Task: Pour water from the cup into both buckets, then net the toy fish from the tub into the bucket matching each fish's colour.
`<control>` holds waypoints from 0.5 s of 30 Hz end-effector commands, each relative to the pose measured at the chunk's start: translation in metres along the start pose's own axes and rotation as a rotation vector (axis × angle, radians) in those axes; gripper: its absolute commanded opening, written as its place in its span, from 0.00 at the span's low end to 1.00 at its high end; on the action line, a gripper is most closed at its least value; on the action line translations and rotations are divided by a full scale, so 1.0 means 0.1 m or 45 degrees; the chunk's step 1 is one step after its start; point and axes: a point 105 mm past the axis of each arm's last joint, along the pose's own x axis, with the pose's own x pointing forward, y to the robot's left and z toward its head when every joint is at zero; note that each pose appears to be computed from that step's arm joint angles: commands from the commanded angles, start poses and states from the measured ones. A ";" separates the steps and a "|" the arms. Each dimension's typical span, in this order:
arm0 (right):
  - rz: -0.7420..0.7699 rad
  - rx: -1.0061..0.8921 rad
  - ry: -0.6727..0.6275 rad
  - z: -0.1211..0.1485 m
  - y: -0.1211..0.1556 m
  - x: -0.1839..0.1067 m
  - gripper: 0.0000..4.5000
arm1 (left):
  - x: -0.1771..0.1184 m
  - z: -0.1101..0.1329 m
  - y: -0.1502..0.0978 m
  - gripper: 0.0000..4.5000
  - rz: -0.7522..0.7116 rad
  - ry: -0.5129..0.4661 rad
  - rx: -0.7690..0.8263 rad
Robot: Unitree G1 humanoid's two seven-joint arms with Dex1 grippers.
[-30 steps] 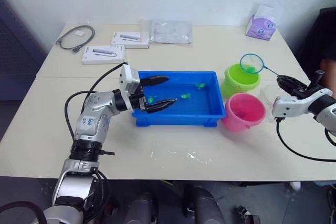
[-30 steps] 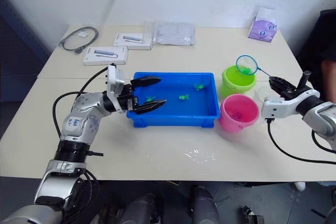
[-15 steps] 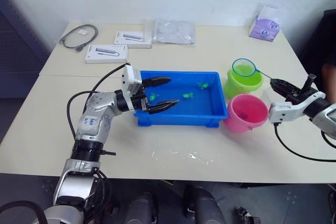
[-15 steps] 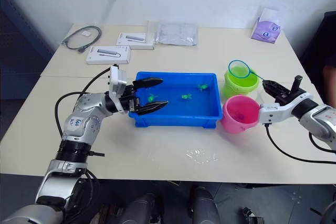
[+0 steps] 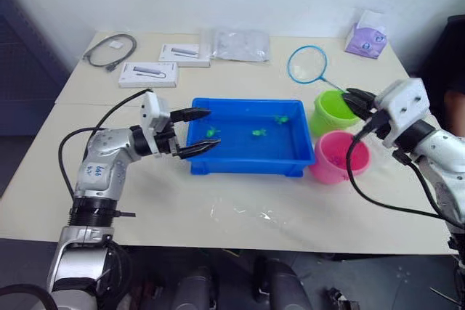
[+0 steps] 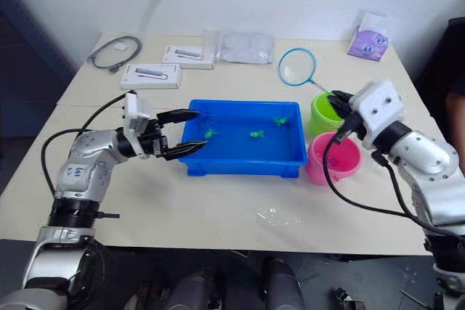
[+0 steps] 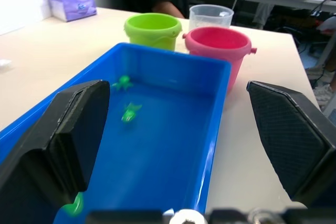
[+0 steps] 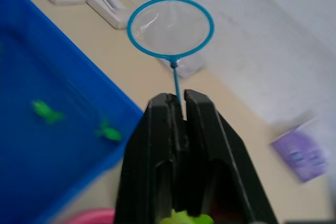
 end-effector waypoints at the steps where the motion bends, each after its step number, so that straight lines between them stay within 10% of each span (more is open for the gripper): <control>1: 0.067 0.319 0.187 -0.02 0.24 0.00 0.00 | -0.09 0.06 0.04 1.00 0.020 -0.013 0.046; 15: -0.092 0.719 0.703 -0.40 0.45 -0.05 0.00 | -0.20 0.02 0.04 1.00 0.040 0.016 0.055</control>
